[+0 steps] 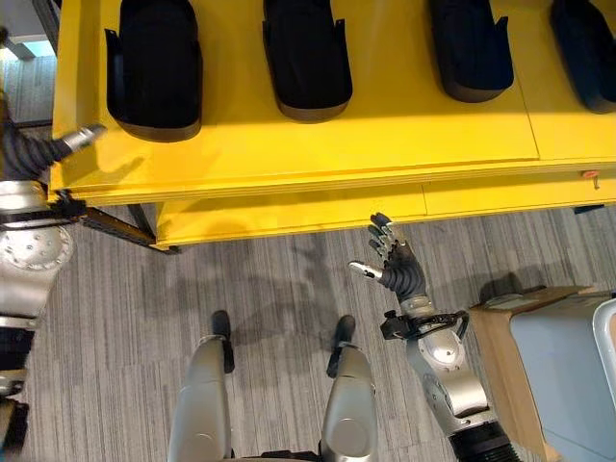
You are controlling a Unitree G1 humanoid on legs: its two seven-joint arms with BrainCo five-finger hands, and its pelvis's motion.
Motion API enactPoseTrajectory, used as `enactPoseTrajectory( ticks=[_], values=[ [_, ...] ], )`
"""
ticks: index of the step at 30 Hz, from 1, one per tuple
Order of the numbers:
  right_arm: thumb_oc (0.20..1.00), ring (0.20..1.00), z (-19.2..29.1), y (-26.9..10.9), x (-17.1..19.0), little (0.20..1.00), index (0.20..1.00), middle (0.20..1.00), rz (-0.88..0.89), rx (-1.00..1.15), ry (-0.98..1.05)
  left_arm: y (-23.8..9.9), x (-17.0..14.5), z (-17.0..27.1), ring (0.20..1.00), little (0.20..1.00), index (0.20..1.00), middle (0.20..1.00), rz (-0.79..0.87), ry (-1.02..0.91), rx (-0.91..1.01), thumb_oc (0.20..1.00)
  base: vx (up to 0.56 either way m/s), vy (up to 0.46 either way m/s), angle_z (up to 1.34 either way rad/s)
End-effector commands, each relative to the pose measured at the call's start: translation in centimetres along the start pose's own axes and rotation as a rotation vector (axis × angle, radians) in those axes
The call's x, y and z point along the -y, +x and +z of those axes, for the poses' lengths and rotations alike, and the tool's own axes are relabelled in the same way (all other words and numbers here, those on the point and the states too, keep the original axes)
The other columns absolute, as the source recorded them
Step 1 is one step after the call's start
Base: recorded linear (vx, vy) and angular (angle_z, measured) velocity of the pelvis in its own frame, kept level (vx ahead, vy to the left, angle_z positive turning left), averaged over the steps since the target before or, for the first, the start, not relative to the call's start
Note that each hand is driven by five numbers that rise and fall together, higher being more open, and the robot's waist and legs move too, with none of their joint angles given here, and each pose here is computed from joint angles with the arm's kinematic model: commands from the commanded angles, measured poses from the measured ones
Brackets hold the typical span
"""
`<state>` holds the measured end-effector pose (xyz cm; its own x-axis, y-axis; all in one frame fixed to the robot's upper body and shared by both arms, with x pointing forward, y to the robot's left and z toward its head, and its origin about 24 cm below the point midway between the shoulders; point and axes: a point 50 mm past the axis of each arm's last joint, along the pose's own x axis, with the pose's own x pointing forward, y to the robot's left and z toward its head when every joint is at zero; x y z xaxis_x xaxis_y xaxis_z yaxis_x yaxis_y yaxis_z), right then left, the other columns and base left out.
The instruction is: Move parts from the plastic box to the shelf.
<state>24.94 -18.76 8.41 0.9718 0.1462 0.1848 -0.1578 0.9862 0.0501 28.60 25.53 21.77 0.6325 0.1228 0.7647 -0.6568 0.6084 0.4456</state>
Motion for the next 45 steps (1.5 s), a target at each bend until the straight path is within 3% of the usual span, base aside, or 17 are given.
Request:
enactPoseTrajectory(
  ticks=[1,8,19,36,45],
  values=[
    [1.000,1.000,1.9,-0.2,0.2,1.000,1.000,1.000,-0.031,0.125,-0.007,0.3,0.1,1.4,1.000,1.000,1.000,1.000,-0.049,0.095,0.134,1.000,0.00,0.000,0.00],
    [1.000,1.000,2.3,0.1,0.1,1.000,1.000,1.000,-0.040,0.146,-0.011,-2.8,3.0,0.3,1.000,1.000,1.000,1.000,-0.238,0.177,0.107,1.000,0.00,0.000,0.00],
    [1.000,1.000,2.4,0.3,-0.1,1.000,1.000,1.000,-0.040,0.150,-0.017,-4.5,5.9,-2.1,1.000,1.000,1.000,1.000,-0.370,0.270,0.002,1.000,0.00,0.000,0.00],
    [1.000,1.000,2.6,0.2,0.0,1.000,1.000,1.000,-0.045,0.149,-0.024,-6.8,7.8,-5.3,1.000,1.000,1.000,1.000,-0.472,0.344,-0.162,1.000,0.00,0.001,-0.01],
    [1.000,1.000,2.6,0.3,0.0,1.000,1.000,1.000,-0.046,0.149,-0.035,-5.9,8.2,-5.9,1.000,1.000,1.000,1.000,-0.459,0.366,-0.192,1.000,0.00,0.002,0.00]
  ],
)
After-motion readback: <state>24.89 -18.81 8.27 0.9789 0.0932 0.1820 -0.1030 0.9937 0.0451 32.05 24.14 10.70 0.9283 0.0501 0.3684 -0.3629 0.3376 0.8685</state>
